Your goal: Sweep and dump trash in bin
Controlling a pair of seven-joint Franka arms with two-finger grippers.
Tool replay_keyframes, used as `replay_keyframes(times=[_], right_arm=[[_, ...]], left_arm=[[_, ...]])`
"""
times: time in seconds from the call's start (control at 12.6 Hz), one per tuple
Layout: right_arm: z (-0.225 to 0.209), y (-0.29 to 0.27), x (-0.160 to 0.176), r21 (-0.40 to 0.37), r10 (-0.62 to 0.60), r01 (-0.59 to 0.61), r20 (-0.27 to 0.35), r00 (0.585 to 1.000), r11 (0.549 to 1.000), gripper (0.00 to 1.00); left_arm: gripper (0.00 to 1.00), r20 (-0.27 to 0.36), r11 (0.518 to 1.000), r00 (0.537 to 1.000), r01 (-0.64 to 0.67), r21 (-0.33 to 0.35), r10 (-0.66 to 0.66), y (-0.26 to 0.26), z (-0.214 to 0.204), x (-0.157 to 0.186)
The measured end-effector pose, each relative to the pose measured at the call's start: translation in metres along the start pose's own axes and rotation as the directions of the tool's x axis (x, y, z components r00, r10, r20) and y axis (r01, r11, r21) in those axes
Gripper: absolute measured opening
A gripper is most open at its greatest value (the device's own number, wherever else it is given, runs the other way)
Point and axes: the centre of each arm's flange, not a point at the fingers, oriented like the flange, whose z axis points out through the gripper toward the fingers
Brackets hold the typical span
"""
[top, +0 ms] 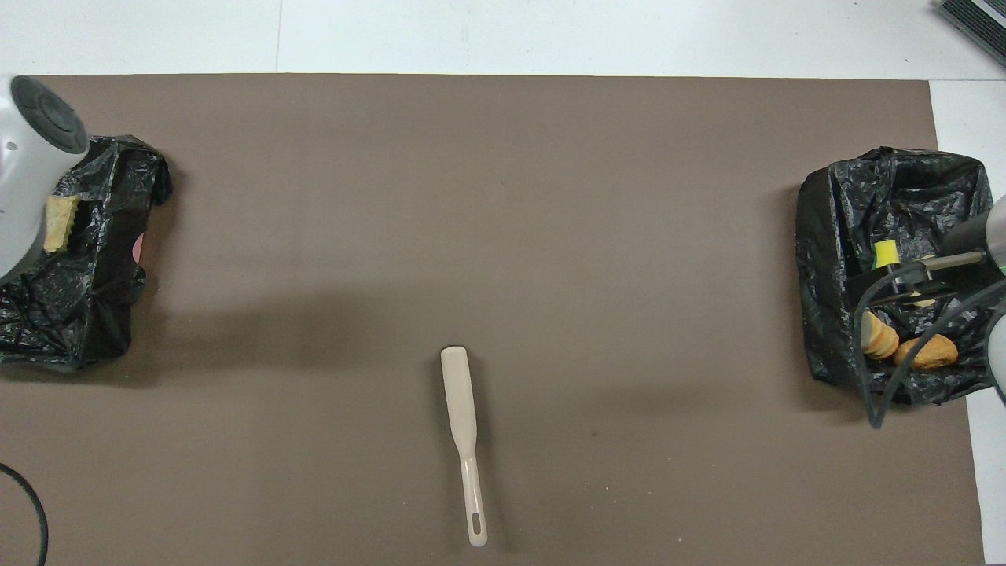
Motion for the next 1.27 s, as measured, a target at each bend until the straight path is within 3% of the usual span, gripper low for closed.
replay_keyframes(times=[0.16, 0.32, 0.4, 0.63, 0.95, 1.27], right_arm=[[0.000, 0.000, 0.000, 0.000, 0.000, 0.000, 0.000, 1.000, 1.000, 1.00], [0.000, 0.000, 0.000, 0.000, 0.000, 0.000, 0.000, 1.000, 1.000, 1.00], [0.000, 0.000, 0.000, 0.000, 0.000, 0.000, 0.000, 1.000, 1.000, 1.00], [0.000, 0.000, 0.000, 0.000, 0.000, 0.000, 0.000, 1.000, 1.000, 1.00], [0.000, 0.000, 0.000, 0.000, 0.000, 0.000, 0.000, 1.000, 1.000, 1.00], [0.000, 0.000, 0.000, 0.000, 0.000, 0.000, 0.000, 1.000, 1.000, 1.00]], left_arm=[[0.31, -0.085, 0.997, 0.994, 0.075, -0.002, -0.075, 0.000, -0.004, -0.032], [0.31, -0.110, 0.987, 0.981, 0.159, 0.003, -0.158, 0.001, -0.008, -0.041], [0.31, -0.110, 0.990, 0.985, 0.138, 0.006, -0.137, 0.001, -0.008, -0.038], [0.31, -0.109, 0.998, 0.992, -0.055, 0.034, 0.059, 0.001, -0.006, -0.032], [0.31, -0.080, 0.951, 0.950, -0.296, 0.088, 0.303, -0.003, -0.006, -0.034], [0.31, -0.047, 0.852, 0.853, -0.513, 0.105, 0.520, -0.019, 0.011, -0.050]])
